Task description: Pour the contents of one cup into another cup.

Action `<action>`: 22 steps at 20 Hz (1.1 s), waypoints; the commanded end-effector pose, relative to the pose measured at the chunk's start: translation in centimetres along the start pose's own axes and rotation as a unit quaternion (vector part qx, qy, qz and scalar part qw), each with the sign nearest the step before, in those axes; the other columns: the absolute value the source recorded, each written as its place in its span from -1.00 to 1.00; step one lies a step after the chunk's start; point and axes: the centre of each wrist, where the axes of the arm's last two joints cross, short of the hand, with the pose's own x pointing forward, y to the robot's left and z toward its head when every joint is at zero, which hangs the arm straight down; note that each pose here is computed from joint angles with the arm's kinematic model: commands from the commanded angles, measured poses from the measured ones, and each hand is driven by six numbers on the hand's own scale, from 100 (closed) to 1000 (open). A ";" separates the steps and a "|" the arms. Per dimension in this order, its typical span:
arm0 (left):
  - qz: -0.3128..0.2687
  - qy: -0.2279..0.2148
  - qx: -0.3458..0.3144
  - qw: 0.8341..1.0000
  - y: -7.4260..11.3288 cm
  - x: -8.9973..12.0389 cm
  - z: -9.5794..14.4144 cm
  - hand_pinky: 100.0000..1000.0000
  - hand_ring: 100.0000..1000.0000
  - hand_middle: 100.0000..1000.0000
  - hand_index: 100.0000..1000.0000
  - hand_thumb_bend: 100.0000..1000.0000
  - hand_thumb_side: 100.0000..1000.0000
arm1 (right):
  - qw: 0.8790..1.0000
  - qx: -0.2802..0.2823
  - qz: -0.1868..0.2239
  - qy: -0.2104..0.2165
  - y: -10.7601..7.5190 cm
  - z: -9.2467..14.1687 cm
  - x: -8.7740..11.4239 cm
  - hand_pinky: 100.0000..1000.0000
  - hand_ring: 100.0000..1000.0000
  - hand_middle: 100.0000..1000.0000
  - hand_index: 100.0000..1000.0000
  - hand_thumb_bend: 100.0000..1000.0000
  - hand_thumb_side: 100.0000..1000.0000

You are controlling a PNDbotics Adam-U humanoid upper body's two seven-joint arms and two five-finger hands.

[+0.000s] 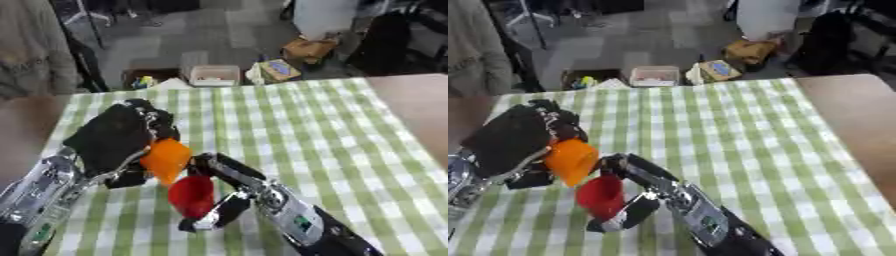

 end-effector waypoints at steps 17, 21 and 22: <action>0.142 0.108 0.042 0.983 0.7 -1.3 1.9 -0.13 -0.68 -0.72 -0.04 -0.33 -0.78 | 0.994 -0.085 0.056 0.033 -2.3 2.0 -1.5 -0.41 -0.38 -0.73 0.52 -0.51 -1.00; 0.175 0.137 0.056 0.973 0.7 -1.4 2.6 -0.15 -0.69 -0.71 -0.04 -0.34 -0.76 | 0.990 -0.114 0.070 0.053 -2.9 3.2 -2.3 -0.40 -0.38 -0.73 0.52 -0.51 -1.00; 0.181 0.146 0.059 0.971 0.7 -1.5 2.8 -0.15 -0.69 -0.71 -0.05 -0.34 -0.76 | 0.988 -0.122 0.074 0.059 -3.1 3.5 -2.5 -0.40 -0.38 -0.73 0.52 -0.50 -1.00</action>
